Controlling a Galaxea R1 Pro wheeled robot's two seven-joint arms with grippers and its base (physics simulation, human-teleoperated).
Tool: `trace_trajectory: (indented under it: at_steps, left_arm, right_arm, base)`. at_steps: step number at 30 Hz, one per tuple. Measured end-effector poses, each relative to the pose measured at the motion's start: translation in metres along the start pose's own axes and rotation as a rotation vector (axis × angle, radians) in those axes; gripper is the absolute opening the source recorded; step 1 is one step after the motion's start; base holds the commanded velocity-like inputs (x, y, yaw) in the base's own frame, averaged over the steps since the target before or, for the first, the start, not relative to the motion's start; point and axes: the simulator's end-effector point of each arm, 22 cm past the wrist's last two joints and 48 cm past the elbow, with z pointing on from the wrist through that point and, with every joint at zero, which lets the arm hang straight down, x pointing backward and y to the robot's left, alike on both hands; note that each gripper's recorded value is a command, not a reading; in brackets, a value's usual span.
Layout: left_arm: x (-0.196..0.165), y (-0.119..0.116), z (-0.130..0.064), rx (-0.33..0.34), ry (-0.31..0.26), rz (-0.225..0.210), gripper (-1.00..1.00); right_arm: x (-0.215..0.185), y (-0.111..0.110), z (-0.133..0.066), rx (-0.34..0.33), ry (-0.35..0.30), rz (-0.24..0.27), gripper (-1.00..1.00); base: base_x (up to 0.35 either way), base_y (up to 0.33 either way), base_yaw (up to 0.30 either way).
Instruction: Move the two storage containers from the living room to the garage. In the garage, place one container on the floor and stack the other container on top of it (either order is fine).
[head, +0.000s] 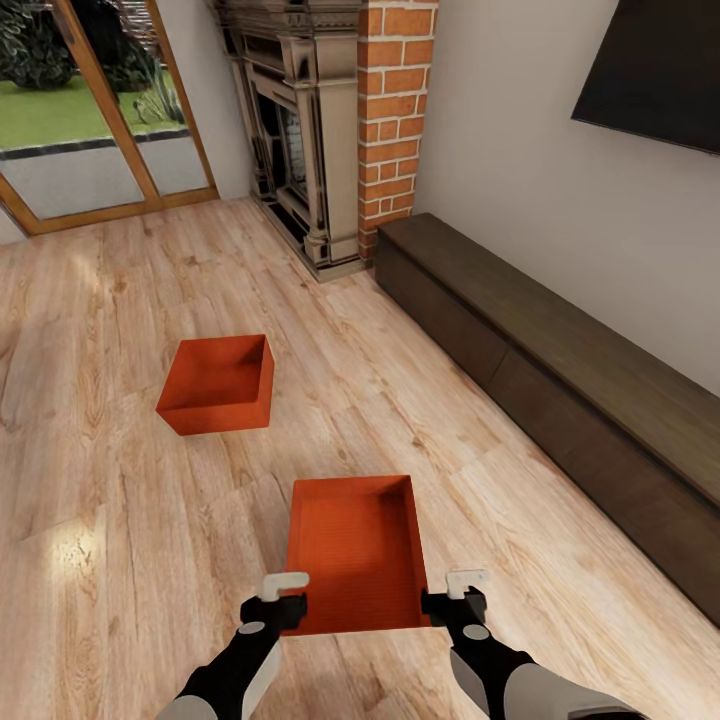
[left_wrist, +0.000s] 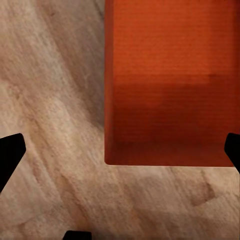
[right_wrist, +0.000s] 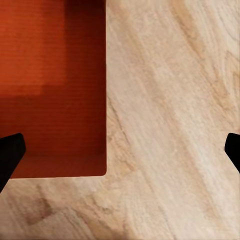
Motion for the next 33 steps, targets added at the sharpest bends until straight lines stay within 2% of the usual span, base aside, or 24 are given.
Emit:
trace_trajectory:
  at_steps: [4, 5, 12, 23, 33]
  left_arm:
    - [-0.002, 0.0, 0.0, 0.0, -0.008, -0.001, 1.0]
    - [-0.002, 0.001, 0.0, -0.002, -0.008, -0.007, 1.0]
    - [-0.002, 0.002, 0.0, -0.003, -0.008, -0.009, 1.0]
    - [-0.005, 0.001, 0.0, -0.003, -0.021, -0.012, 1.0]
    - [-0.006, 0.002, 0.0, -0.004, -0.024, -0.016, 1.0]
  right_arm:
    - [0.001, 0.003, 0.0, -0.01, 0.001, -0.002, 1.0]
    - [0.001, 0.01, 0.0, -0.038, 0.001, -0.002, 1.0]
    - [0.001, 0.019, -0.001, -0.08, 0.001, 0.0, 1.0]
    - [-0.001, 0.021, -0.001, -0.09, -0.007, 0.009, 1.0]
    - [-0.002, 0.02, -0.001, -0.089, -0.01, 0.009, 1.0]
  base:
    - [0.0, 0.0, 0.0]
    - [0.0, 0.0, 0.0]
    - [0.0, 0.0, 0.0]
    - [0.012, 0.0, 0.0]
    - [0.228, 0.0, 0.0]
